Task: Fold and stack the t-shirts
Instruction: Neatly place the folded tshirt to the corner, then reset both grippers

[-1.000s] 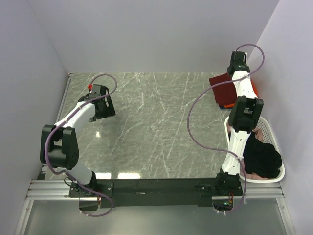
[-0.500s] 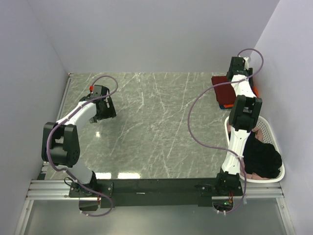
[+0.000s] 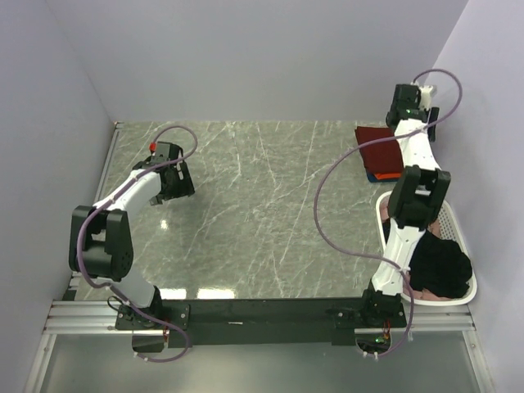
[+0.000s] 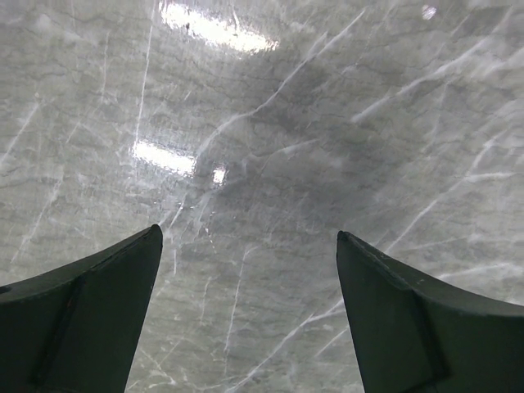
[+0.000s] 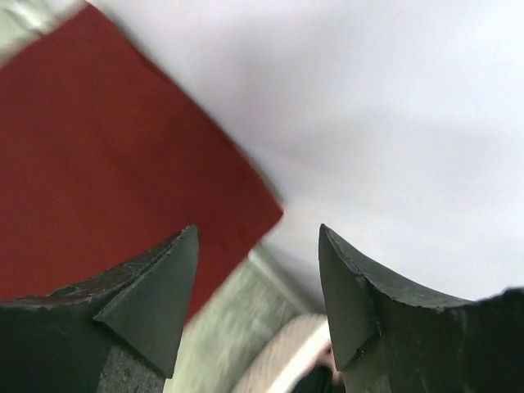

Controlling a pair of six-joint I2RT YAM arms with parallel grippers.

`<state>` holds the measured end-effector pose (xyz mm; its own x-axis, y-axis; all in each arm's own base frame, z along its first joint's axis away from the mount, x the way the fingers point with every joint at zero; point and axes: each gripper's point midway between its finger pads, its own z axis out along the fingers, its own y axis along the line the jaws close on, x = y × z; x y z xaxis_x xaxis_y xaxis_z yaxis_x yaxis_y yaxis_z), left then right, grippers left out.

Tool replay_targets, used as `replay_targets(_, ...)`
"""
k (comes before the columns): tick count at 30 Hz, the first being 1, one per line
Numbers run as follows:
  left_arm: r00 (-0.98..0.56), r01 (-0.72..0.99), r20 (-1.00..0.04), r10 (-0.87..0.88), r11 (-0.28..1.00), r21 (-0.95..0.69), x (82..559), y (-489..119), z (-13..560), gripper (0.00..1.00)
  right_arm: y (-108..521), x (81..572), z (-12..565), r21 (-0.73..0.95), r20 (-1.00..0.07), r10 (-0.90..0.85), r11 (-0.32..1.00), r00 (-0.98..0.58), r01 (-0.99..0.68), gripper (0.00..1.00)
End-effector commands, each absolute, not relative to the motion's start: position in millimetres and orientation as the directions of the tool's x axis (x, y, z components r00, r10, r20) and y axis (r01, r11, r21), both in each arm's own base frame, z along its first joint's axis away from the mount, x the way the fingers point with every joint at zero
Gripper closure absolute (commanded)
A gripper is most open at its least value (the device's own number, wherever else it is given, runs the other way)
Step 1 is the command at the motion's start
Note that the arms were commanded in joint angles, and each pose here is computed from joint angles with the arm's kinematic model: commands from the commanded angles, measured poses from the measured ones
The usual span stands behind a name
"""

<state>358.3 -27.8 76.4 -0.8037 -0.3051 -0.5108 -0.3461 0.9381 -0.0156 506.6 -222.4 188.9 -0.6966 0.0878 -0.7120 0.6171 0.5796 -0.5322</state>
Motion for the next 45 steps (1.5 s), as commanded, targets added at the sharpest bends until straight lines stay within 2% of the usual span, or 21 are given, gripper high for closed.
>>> replay_targets(1, -0.731, -0.340, -0.602, -0.322, 0.936, -0.087, 367.9, -33.2, 115.2, 0.07, -179.9, 484.5, 280.3, -0.258, -0.860, 0.170, 0.668, -0.481, 0.698, 0.33)
replay_targets(5, -0.668, -0.344, -0.651, -0.360, 0.925, -0.158, 362.2, -36.6, 144.0, 0.06, -144.9, 435.6, 329.4, -0.084, -0.881, 0.256, 0.744, -0.399, 0.662, 0.32)
replay_targets(7, -0.658, -0.348, -0.653, -0.376, 0.920, -0.179, 354.0, -37.3, 151.2, 0.05, -133.0, 415.1, 332.3, -0.035, -0.873, 0.292, 0.761, -0.390, 0.648, 0.31)
replay_targets(8, -0.631, -0.354, -0.668, -0.394, 0.913, -0.204, 349.0, -36.9, 163.7, 0.05, -121.9, 395.8, 351.1, 0.022, -0.884, 0.305, 0.785, -0.355, 0.619, 0.30)
replay_targets(10, -0.621, -0.380, -0.671, -0.406, 0.904, -0.195, 335.8, -30.7, 171.0, 0.05, -109.0, 375.4, 345.9, 0.063, -0.871, 0.334, 0.803, -0.359, 0.593, 0.29)
replay_targets(11, -0.607, -0.399, -0.675, -0.419, 0.896, -0.197, 330.3, -27.4, 176.8, 0.04, -102.8, 354.7, 363.5, 0.104, -0.887, 0.338, 0.810, -0.314, 0.578, 0.29)
replay_targets(13, -0.545, -0.429, -0.718, -0.433, 0.880, -0.205, 319.6, -16.9, 202.3, 0.03, -90.0, 334.2, 354.9, 0.138, -0.871, 0.364, 0.826, -0.329, 0.547, 0.28)
replay_targets(14, -0.541, -0.452, -0.712, -0.447, 0.869, -0.202, 309.2, -13.5, 206.1, 0.03, -84.0, 313.6, 370.6, 0.174, -0.887, 0.366, 0.830, -0.282, 0.530, 0.28)
replay_targets(16, -0.471, -0.466, -0.748, -0.468, 0.852, -0.240, 295.7, -6.7, 234.4, 0.02, -72.2, 293.8, 363.0, 0.220, -0.878, 0.393, 0.838, -0.273, 0.499, 0.27)
replay_targets(17, -0.434, -0.467, -0.755, -0.491, 0.839, -0.278, 283.8, -5.5, 248.5, 0.02, -66.2, 271.2, 382.7, 0.272, -0.899, 0.395, 0.841, -0.188, 0.468, 0.26)
replay_targets(18, -0.405, -0.468, -0.763, -0.504, 0.831, -0.301, 278.0, -3.9, 259.1, 0.01, -60.0, 263.6, 370.4, 0.290, -0.891, 0.410, 0.844, -0.193, 0.452, 0.23)
replay_targets(20, -0.331, -0.445, -0.775, -0.538, 0.814, -0.374, 261.4, -3.6, 281.9, 0.01, -45.2, 236.6, 382.1, 0.368, -0.892, 0.439, 0.845, -0.108, 0.388, 0.18)
replay_targets(23, -0.258, -0.398, -0.779, -0.572, 0.797, -0.454, 238.1, -4.5, 300.0, 0.01, -30.4, 209.0, 370.3, 0.405, -0.887, 0.455, 0.851, -0.084, 0.336, 0.16)
replay_targets(29, -0.150, -0.361, -0.791, -0.593, 0.778, -0.514, 198.2, 5.3, 308.7, 0.01, -32.7, 171.7, 319.3, 0.382, -0.897, 0.435, 0.852, -0.076, 0.359, 0.13)
replay_targets(33, -0.116, -0.364, -0.803, -0.584, 0.778, -0.513, 182.6, 12.6, 302.7, 0.01, -23.7, 158.6, 304.6, 0.410, -0.900, 0.435, 0.870, -0.035, 0.275, 0.12)
replay_targets(38, -0.151, -0.316, -0.776, -0.612, 0.774, -0.549, 180.0, -0.4, 290.2, 0.01, -7.8, 142.9, 320.6, 0.452, -0.891, 0.444, 0.887, 0.094, 0.096, 0.10)
replay_targets(41, -0.145, -0.326, -0.760, -0.633, 0.756, -0.567, 177.5, -0.4, 282.2, 0.01, -7.6, 139.2, 317.4, 0.473, -0.879, 0.463, 0.877, 0.111, 0.086, 0.09)
replay_targets(45, -0.137, -0.249, -0.757, -0.639, 0.762, -0.598, 178.9, -10.4, 283.6, 0.01, -4.6, 133.8, 317.0, 0.483, -0.872, 0.474, 0.874, 0.120, 0.060, 0.09)
